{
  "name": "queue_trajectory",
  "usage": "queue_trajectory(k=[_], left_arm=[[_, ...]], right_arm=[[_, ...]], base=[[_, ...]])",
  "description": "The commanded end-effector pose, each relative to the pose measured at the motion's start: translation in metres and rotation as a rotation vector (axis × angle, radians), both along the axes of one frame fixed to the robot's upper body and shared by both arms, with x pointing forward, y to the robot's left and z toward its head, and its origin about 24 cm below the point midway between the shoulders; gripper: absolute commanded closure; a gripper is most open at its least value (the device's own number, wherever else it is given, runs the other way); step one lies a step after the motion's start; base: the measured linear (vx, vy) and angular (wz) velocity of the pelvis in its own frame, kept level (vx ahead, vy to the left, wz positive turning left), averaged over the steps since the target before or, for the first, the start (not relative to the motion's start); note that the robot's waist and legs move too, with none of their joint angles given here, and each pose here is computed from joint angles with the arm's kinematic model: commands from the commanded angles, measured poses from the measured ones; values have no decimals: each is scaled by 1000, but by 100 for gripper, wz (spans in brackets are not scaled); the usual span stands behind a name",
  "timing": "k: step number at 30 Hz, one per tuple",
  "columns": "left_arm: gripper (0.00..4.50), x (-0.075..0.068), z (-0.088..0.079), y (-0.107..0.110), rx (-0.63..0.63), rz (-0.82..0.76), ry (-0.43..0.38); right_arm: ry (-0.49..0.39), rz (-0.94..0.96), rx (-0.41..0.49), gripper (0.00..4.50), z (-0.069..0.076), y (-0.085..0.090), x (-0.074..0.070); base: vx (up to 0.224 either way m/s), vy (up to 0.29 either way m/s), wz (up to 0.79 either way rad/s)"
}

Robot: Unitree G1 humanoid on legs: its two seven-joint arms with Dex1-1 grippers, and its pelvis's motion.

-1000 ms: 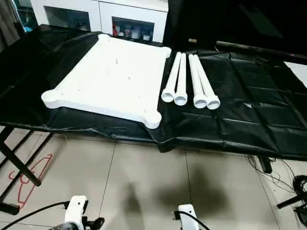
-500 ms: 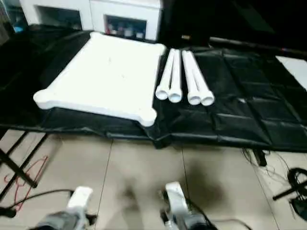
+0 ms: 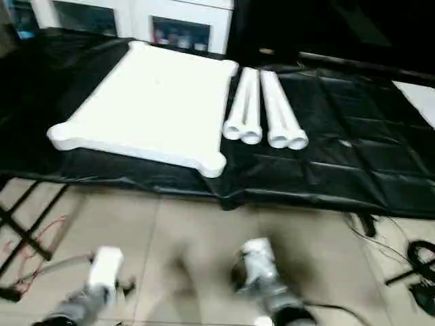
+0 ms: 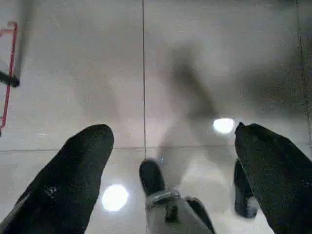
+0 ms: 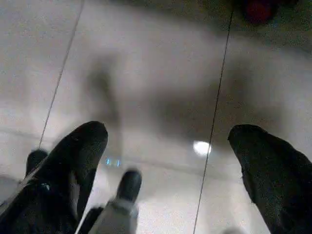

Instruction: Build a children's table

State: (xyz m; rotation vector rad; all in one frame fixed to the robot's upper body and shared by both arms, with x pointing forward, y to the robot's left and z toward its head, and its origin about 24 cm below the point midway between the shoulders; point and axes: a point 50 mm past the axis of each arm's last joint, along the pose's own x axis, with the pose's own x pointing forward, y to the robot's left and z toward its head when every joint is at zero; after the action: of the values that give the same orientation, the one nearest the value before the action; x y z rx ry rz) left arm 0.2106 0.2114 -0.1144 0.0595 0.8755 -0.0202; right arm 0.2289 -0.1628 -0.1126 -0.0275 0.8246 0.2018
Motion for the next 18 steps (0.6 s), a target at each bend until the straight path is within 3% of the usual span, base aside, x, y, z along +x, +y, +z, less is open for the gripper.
queue_trajectory(k=[1, 2, 5, 8, 10, 13, 15, 18], left_arm=[[0, 6, 10, -2, -41, -25, -86], [0, 7, 19, 1, -39, -53, -156], [0, 6, 28, 4, -45, -76, -220], [0, -2, 64, 12, -16, -121, -398], [0, -4, 76, 14, -1, -118, -445], [0, -2, 115, 18, 39, -71, -583], [0, 5, 150, 20, 116, -52, -700], [0, 15, 182, 21, 190, 10, -827]], right_arm=[[-62, 21, 25, 2, 6, -3, 2], [-137, 28, 23, 2, 14, -8, 2], [-190, 19, 59, 2, 23, -12, -1], [-365, 34, 101, 2, 61, -25, -16], [-408, 50, 111, 2, 73, -26, -22], [-479, 52, 163, 2, 100, -29, -31], [-574, 5, 202, 2, 130, -33, -28], [-667, -63, 211, 2, 158, -36, -17]], base=[[0, 0, 0], [0, 0, 0], [0, 0, 0], [0, 0, 0], [0, 0, 0], [0, 0, 0], [0, 0, 0], [0, 0, 0]])
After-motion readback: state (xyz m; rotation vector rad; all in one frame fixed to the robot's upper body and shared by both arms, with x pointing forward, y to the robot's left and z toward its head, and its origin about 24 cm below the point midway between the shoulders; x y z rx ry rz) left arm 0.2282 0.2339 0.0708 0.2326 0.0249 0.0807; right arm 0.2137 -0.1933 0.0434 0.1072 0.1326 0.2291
